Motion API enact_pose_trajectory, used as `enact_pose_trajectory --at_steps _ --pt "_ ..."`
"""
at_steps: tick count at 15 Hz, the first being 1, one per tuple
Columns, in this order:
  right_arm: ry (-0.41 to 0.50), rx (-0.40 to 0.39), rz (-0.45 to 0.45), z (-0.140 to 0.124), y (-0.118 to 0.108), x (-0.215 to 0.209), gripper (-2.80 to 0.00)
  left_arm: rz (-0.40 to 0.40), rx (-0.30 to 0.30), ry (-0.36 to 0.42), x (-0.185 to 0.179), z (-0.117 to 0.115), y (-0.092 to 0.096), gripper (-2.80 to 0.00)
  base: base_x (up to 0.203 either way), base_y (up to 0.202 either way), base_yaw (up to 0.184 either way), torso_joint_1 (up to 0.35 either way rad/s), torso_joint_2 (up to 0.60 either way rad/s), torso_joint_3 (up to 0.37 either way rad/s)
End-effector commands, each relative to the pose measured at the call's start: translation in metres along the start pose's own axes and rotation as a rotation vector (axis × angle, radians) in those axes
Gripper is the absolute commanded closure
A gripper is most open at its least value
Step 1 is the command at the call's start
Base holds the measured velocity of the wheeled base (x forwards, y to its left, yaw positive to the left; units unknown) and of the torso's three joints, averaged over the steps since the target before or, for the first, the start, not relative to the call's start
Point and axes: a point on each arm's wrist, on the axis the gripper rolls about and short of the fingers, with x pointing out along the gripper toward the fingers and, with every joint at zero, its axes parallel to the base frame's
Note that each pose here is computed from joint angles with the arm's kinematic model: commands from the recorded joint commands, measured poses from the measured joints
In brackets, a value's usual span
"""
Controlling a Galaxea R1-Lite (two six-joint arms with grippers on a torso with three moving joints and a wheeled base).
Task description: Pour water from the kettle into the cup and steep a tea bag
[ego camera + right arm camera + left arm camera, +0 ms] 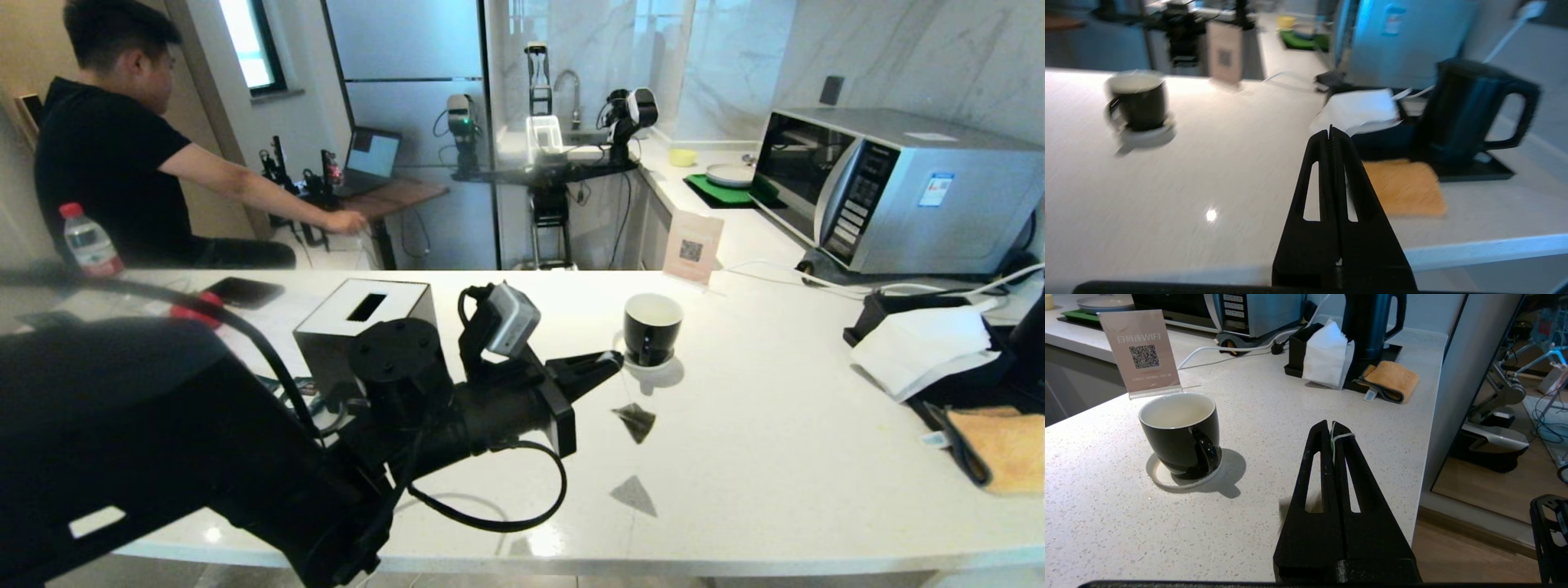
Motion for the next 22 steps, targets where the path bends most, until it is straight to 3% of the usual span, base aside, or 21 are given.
enact_pose_trajectory --at_steps 1,3,7,11,14,22 --pt "-0.041 0.006 0.049 -0.02 -0.002 -0.03 0.0 -0.003 0.0 -0.002 0.0 -0.001 0.0 0.0 0.0 0.0 0.0 0.0 0.0 0.0" --pt "0.058 -0.008 0.124 -0.04 0.001 -0.038 0.0 -0.002 -0.002 0.001 0.0 -0.002 0.0 0.0 0.0 0.0 0.0 0.0 0.0 0.0" --pt "0.172 0.029 0.207 -0.051 0.004 -0.04 0.0 0.004 -0.004 0.005 0.001 -0.004 0.001 0.0 0.0 0.0 0.0 0.0 0.0 0.0" --pt "0.174 0.036 0.206 -0.05 0.004 -0.04 0.0 0.025 -0.003 0.0 0.001 -0.003 0.001 0.0 0.0 0.0 0.0 0.0 0.0 0.0" --pt "0.162 0.134 0.191 -0.049 0.004 -0.04 0.0 0.027 -0.002 -0.002 0.002 -0.003 0.002 0.0 0.0 0.0 0.0 0.0 0.0 0.0" --pt "0.158 0.144 0.187 -0.049 0.004 -0.039 0.0 0.027 0.002 -0.01 0.009 -0.007 0.006 0.0 0.0 0.0 0.0 0.0 0.0 0.0"
